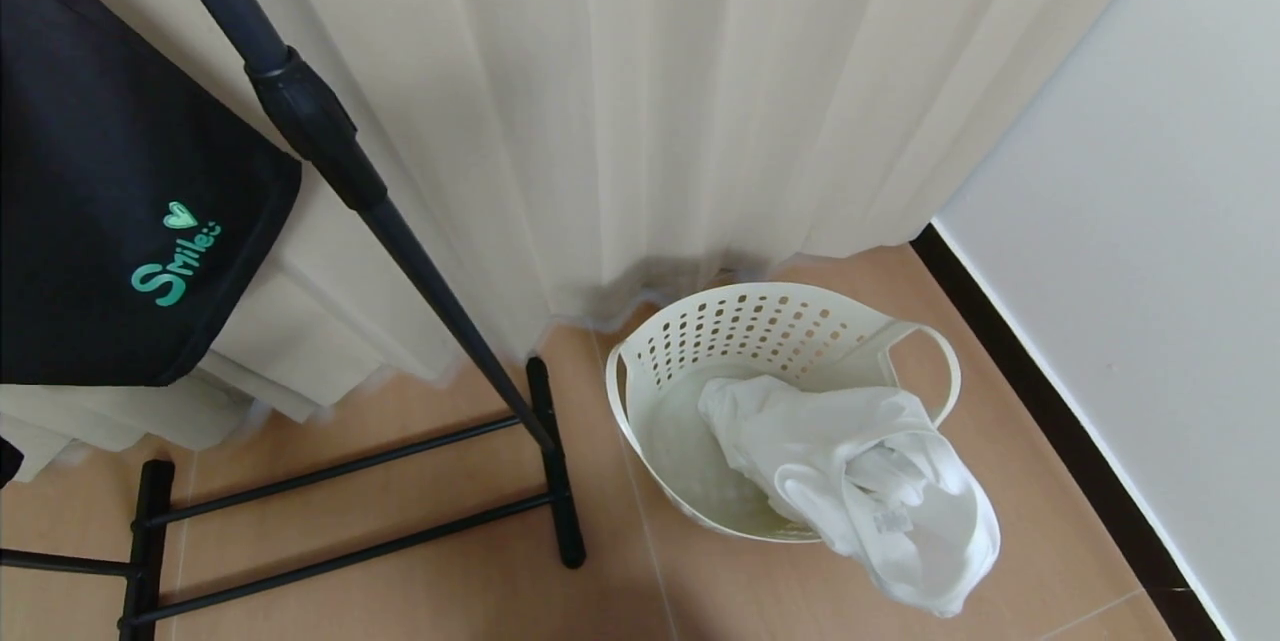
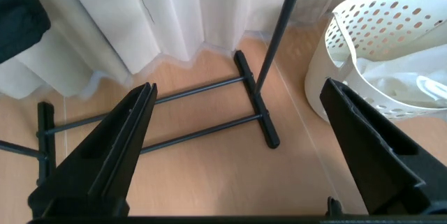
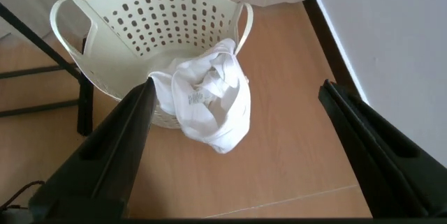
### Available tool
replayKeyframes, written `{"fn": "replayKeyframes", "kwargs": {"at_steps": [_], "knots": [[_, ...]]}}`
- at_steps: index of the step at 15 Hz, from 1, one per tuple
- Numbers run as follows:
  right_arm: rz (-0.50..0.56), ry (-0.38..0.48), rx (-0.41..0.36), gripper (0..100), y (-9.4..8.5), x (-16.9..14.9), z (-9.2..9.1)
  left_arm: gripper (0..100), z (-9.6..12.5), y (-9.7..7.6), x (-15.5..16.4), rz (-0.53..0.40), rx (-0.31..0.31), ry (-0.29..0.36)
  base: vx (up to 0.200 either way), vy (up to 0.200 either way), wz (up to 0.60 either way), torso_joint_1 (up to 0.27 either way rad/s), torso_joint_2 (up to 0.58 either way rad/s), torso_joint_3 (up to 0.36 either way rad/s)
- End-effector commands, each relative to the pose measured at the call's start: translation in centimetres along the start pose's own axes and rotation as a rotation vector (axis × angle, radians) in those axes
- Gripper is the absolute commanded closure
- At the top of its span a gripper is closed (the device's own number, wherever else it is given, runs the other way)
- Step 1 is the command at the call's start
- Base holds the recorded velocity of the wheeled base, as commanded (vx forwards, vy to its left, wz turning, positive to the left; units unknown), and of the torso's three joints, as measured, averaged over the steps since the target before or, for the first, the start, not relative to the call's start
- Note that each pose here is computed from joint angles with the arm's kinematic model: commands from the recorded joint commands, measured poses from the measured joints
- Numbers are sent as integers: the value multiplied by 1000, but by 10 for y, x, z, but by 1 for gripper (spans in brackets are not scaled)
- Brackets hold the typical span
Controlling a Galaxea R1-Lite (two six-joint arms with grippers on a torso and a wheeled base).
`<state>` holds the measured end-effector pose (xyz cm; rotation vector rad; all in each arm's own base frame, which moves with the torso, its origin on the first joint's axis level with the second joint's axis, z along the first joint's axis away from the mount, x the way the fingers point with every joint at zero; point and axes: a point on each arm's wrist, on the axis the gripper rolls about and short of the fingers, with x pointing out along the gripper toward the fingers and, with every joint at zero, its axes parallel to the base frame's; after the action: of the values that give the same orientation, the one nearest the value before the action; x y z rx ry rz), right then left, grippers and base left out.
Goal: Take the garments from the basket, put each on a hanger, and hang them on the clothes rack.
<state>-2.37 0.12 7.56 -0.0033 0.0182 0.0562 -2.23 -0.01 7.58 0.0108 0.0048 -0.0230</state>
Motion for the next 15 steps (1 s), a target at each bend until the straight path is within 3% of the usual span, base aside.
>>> {"fn": "replayKeyframes", "kwargs": {"at_steps": [1, 3, 5, 6, 7, 10, 13, 15], "knots": [[-1, 0, -1, 0, 0, 0, 0, 0, 0, 0, 0, 0, 0, 1, 0, 0, 0, -2, 12, -193], [1, 0, -1, 0, 0, 0, 0, 0, 0, 0, 0, 0, 0, 1, 0, 0, 0, 7, 10, -183], [5, 176, 6, 0, -1, 13, 4, 0, 0, 0, 0, 0, 3, 1, 0, 0, 0, -2, 2, -71], [19, 225, 6, 0, -1, 18, 6, 0, 0, 0, 0, 0, 1, 1, 0, 0, 0, 0, 0, 0], [100, 326, -5, 0, 0, 30, 14, 0, 0, 0, 0, 0, 0, 1, 0, 0, 0, 0, 0, 0], [220, 487, -34, 0, 4, 64, 39, 0, 0, 0, 0, 0, 0, 1, 0, 0, 0, 0, 0, 0], [265, 618, -159, 0, 8, 99, 49, 0, 0, 0, 0, 0, 0, 1, 0, 0, 0, 0, 0, 0], [322, 698, -328, 0, 9, 123, 49, 0, 0, 0, 0, 0, 0, 1, 0, 0, 0, 0, 0, 0]]}}
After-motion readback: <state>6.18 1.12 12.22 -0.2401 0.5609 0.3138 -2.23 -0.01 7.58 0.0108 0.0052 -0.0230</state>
